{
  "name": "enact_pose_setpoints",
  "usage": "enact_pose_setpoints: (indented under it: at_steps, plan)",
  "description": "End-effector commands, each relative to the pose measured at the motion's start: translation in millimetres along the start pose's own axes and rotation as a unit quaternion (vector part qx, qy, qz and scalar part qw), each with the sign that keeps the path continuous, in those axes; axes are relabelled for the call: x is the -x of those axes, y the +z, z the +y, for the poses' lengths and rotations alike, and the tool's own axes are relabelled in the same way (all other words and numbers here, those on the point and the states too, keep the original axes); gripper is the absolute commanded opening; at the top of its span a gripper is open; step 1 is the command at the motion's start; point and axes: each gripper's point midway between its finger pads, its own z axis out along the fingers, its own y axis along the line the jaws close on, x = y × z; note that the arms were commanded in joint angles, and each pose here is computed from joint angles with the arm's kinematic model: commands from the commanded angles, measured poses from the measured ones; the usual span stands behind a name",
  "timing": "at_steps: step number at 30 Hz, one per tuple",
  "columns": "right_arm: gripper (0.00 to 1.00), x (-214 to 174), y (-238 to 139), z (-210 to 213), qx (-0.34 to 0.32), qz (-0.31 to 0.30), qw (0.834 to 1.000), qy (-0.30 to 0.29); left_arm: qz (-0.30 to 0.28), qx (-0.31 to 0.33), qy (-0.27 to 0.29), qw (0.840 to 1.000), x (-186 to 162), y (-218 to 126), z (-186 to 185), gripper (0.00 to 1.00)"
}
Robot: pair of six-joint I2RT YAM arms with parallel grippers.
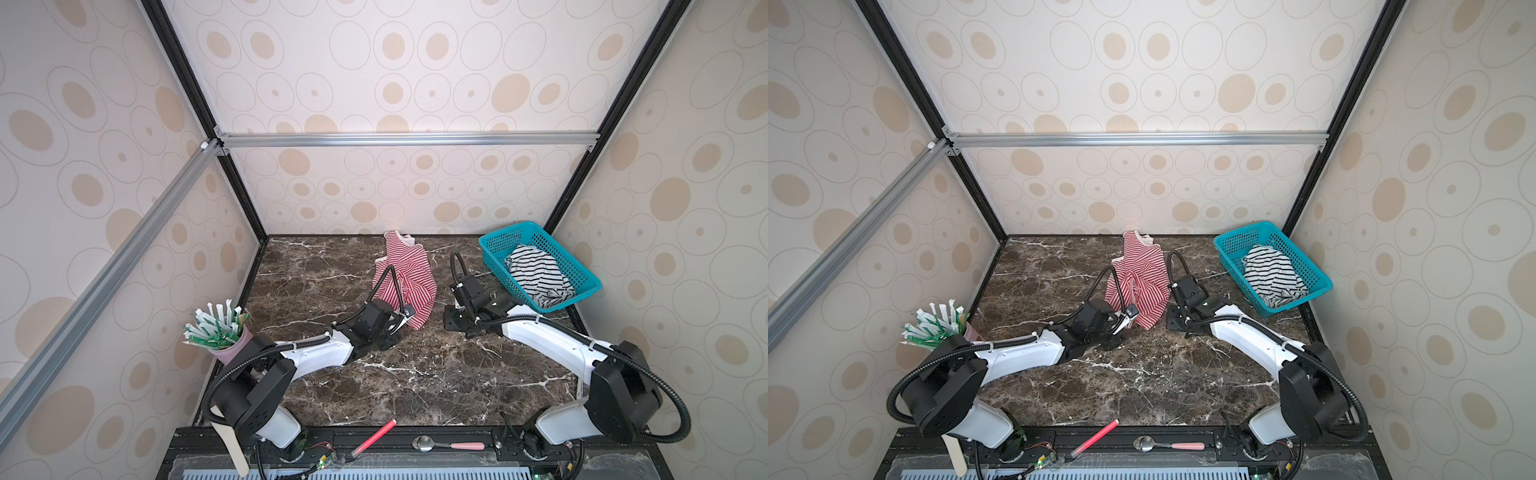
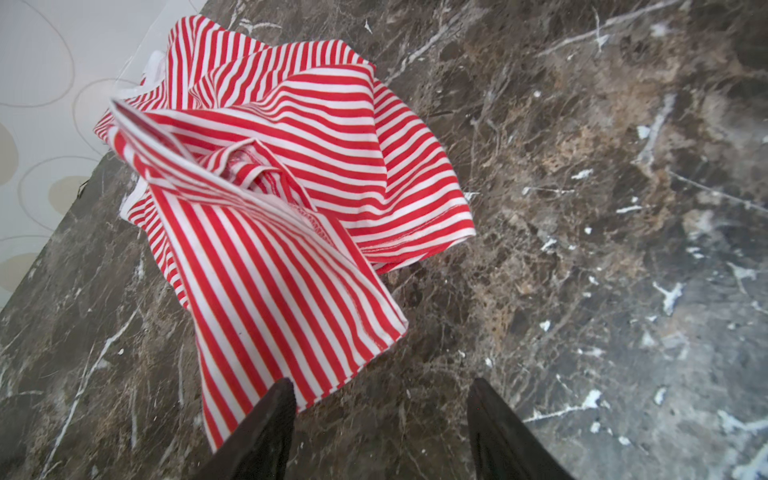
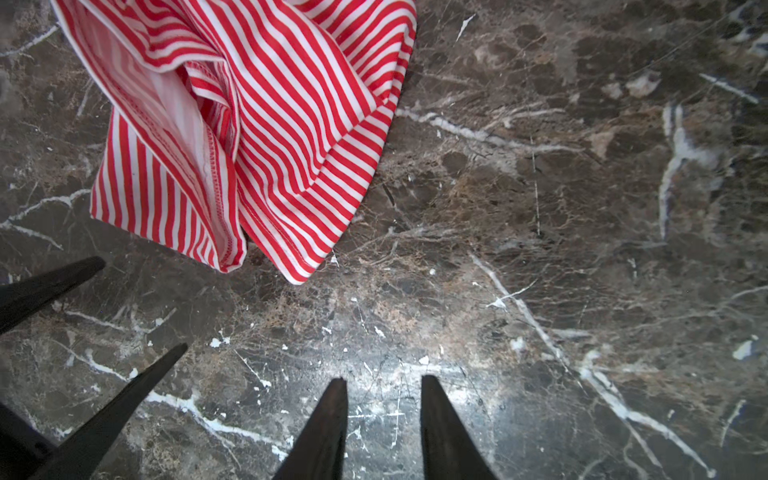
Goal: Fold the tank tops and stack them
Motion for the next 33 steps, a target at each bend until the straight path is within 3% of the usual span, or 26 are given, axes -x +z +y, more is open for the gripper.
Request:
enact_pose_setpoints:
  at_steps: [1, 10, 18, 33]
  plan:
    - [0.36, 3, -5, 1, 0.013, -0.014, 1.0, 0.021, -0.01, 0.004, -0.005, 1.0, 15, 7, 0, 0.67]
    - [0.48, -12, -4, -2, 0.031, -0.009, 0.999, 0.031, 0.005, 0.059, -0.015, 0.998, 18, 30, 16, 0.69]
    - [0.48, -26, 6, -8, 0.033, 0.006, 0.999, 0.04, 0.035, 0.1, -0.012, 0.994, 3, 41, 26, 0.69]
    - [0.46, -25, 9, -2, 0.047, 0.006, 0.998, 0.039, 0.073, 0.145, -0.013, 0.987, -28, 26, 46, 0.68]
